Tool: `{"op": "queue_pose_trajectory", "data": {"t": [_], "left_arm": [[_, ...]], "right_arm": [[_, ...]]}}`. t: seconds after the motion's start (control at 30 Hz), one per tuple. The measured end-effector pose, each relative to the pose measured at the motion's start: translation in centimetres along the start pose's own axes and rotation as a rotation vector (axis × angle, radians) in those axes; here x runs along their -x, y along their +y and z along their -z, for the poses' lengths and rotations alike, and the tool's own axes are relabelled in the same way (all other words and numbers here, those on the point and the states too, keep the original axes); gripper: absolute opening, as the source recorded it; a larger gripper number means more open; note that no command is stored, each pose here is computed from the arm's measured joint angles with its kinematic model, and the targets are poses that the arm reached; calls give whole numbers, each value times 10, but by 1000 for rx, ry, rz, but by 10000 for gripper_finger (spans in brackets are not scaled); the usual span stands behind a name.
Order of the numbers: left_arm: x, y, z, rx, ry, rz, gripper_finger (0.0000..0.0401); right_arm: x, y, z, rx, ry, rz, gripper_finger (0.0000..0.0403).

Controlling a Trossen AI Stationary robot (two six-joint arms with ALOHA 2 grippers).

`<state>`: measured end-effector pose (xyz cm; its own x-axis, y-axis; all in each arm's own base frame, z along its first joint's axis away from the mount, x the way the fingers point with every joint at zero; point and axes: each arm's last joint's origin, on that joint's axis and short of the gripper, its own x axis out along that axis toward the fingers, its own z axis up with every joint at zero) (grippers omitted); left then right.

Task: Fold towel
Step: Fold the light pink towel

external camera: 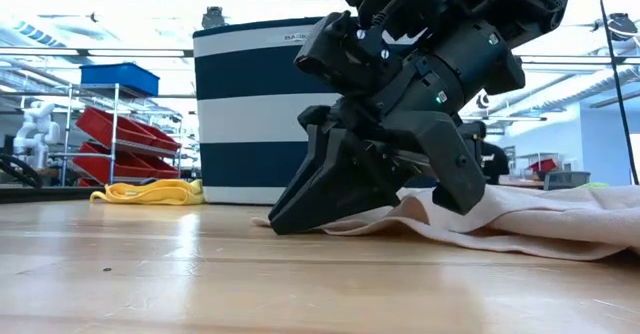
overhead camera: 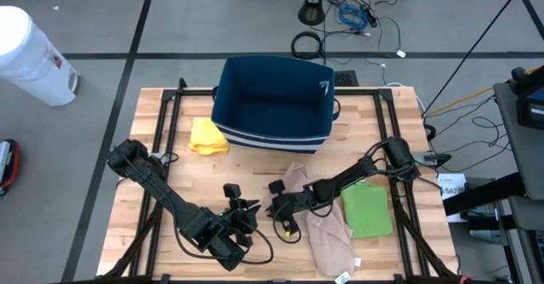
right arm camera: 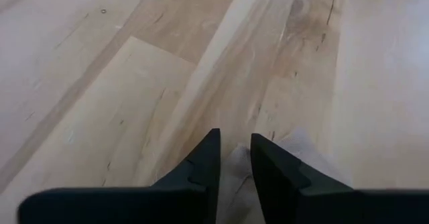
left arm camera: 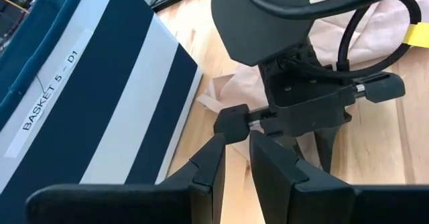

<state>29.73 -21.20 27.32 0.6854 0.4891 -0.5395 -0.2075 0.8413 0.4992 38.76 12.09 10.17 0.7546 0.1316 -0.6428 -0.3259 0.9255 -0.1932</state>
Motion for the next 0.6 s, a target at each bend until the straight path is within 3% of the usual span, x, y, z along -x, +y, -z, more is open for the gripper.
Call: {"op": "queue_pose_trajectory", "data": {"t": [0.2,0.6], "left_arm": [[0,0,0,7,3,7,76],[0,0,0,18,7,12,76]], "right_arm": [[0,3,0,54,2,7,6],[32,0,-29,138,-55,106,0]]}}
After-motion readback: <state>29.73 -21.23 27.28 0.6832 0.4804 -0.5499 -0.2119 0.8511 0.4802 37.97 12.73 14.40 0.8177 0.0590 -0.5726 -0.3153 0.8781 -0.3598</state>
